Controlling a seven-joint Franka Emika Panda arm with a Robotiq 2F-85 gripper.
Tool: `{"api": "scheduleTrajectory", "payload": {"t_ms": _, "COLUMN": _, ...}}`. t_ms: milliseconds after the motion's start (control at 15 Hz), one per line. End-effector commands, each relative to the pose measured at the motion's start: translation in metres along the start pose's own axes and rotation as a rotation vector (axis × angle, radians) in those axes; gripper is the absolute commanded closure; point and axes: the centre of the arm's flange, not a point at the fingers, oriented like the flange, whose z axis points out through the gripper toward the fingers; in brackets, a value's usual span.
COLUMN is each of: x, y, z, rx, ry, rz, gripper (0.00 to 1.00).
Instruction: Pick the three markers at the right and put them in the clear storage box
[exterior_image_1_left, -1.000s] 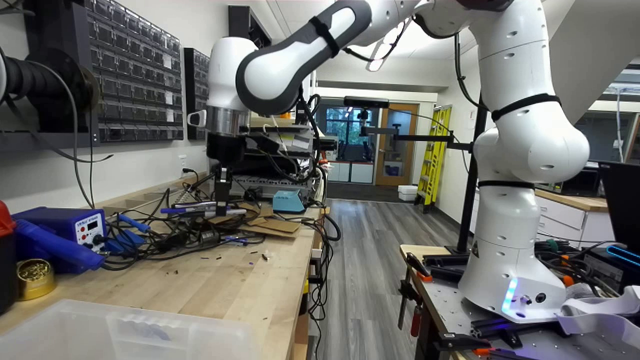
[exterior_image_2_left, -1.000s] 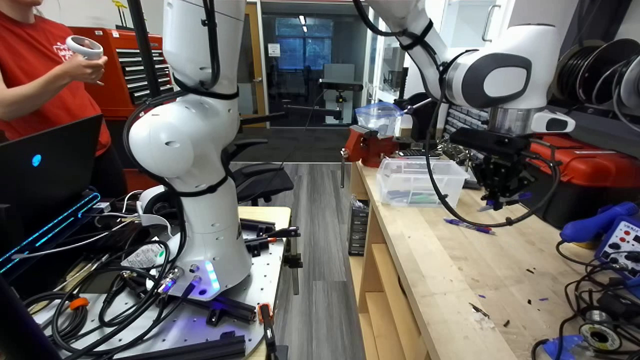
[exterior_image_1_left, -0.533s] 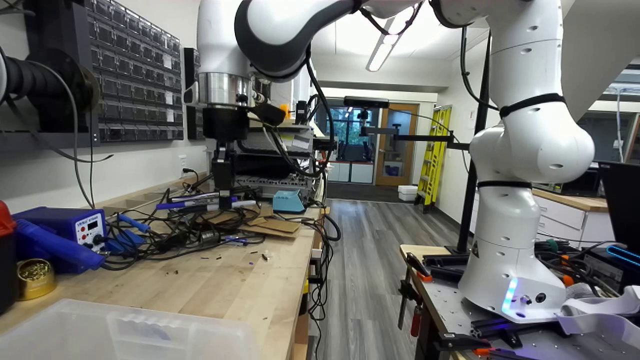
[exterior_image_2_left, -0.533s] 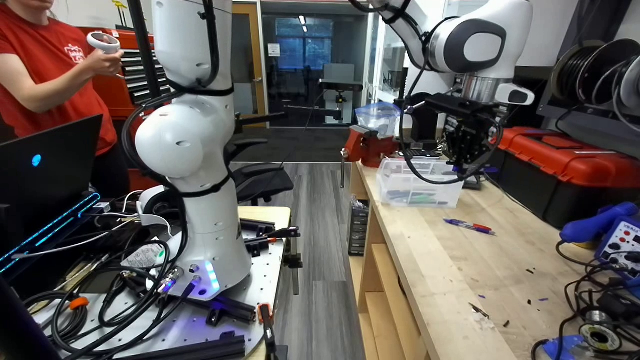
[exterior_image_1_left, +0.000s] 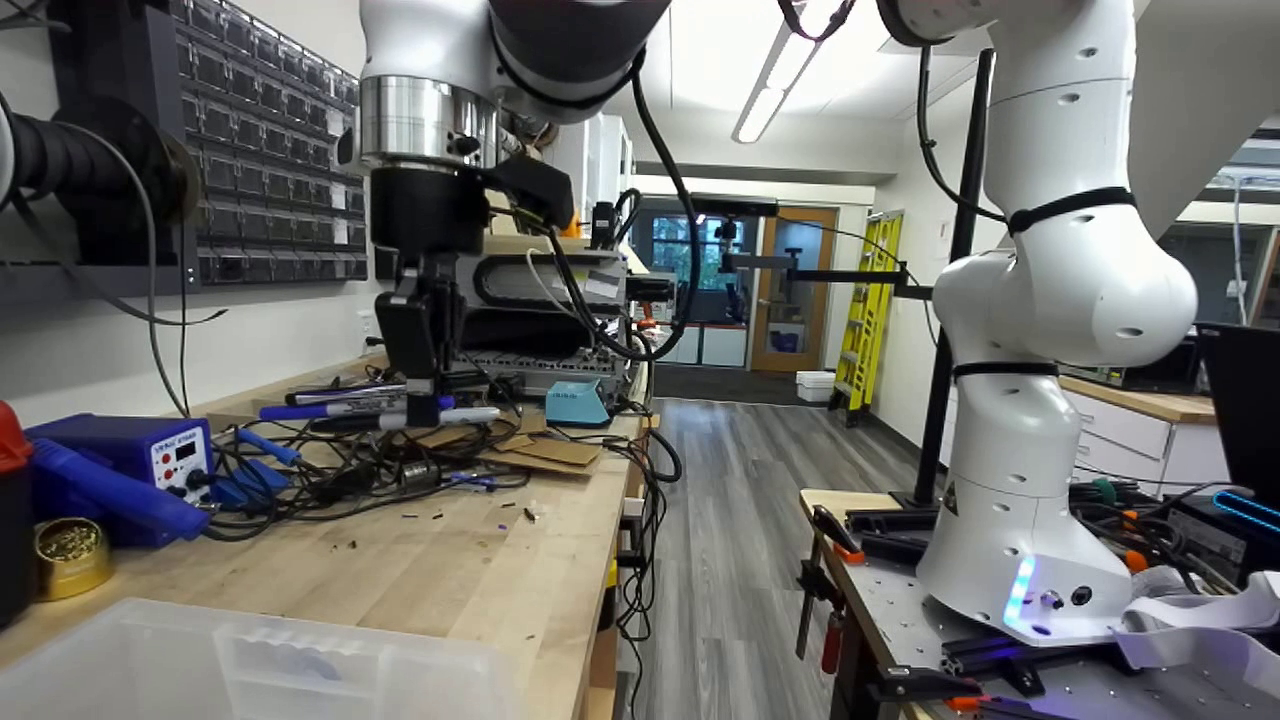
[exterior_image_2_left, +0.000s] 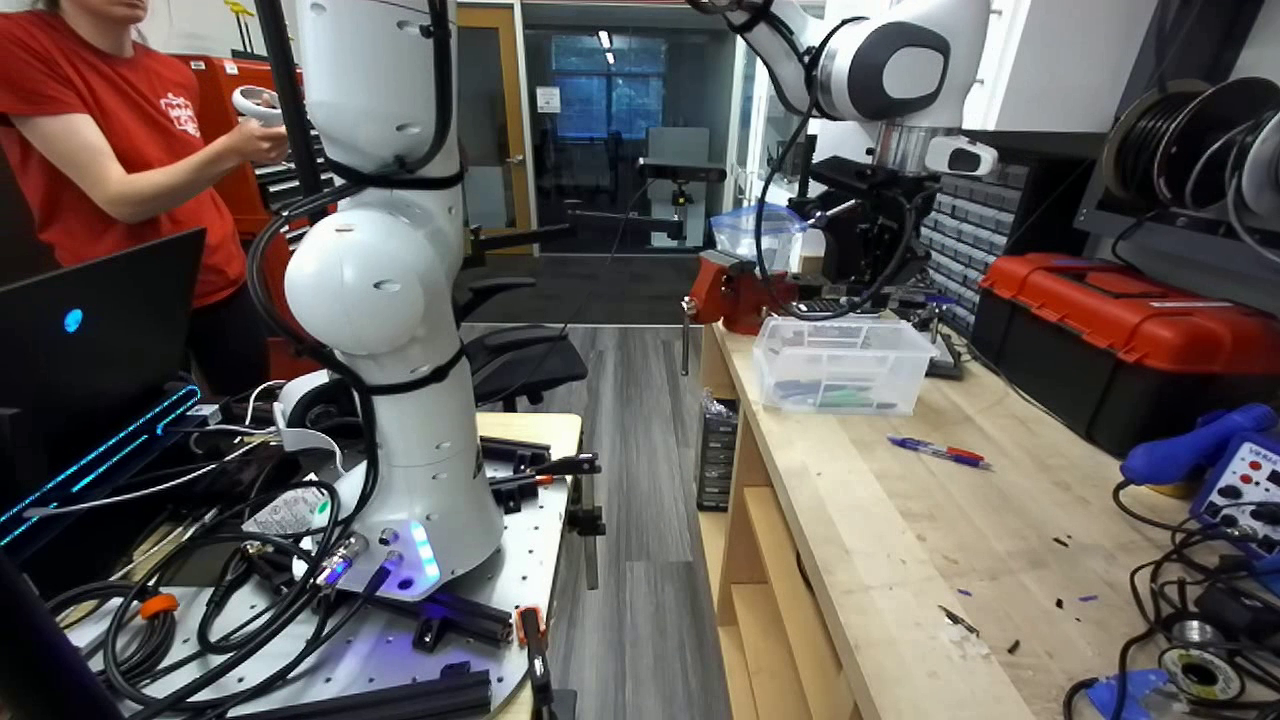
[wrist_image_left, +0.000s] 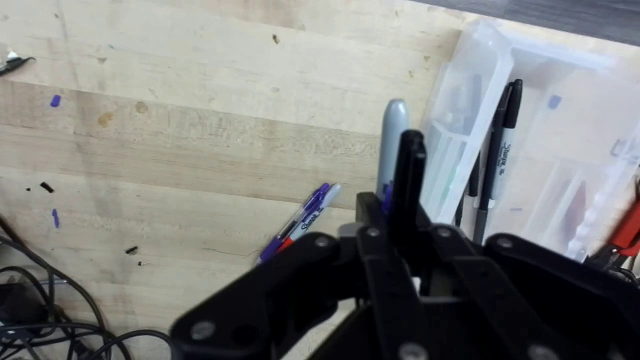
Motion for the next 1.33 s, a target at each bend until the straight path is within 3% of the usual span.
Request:
{"api": "scheduleTrajectory", "payload": {"t_ms": 0, "x": -0.001, "y": -0.039, "z": -0.001, "rx": 0.0, "ry": -0.021, "rz": 0.07, "gripper": 0.96}}
{"api": "scheduleTrajectory", "payload": {"t_ms": 600, "x": 0.015, "y": -0.133, "z": 0.041, "rx": 0.009, "ry": -0.054, "rz": 0.099, "gripper": 0.96}}
{"api": "scheduleTrajectory", "payload": {"t_ms": 1200, "x": 0.036, "y": -0.158, "z": 0.119, "rx": -0.002, "ry": -0.104, "rz": 0.087, "gripper": 0.96}}
{"api": "scheduleTrajectory", "payload": {"t_ms": 1267, "x": 0.035, "y": -0.157, "z": 0.123, "rx": -0.011, "ry": -0.095, "rz": 0.076, "gripper": 0.62}}
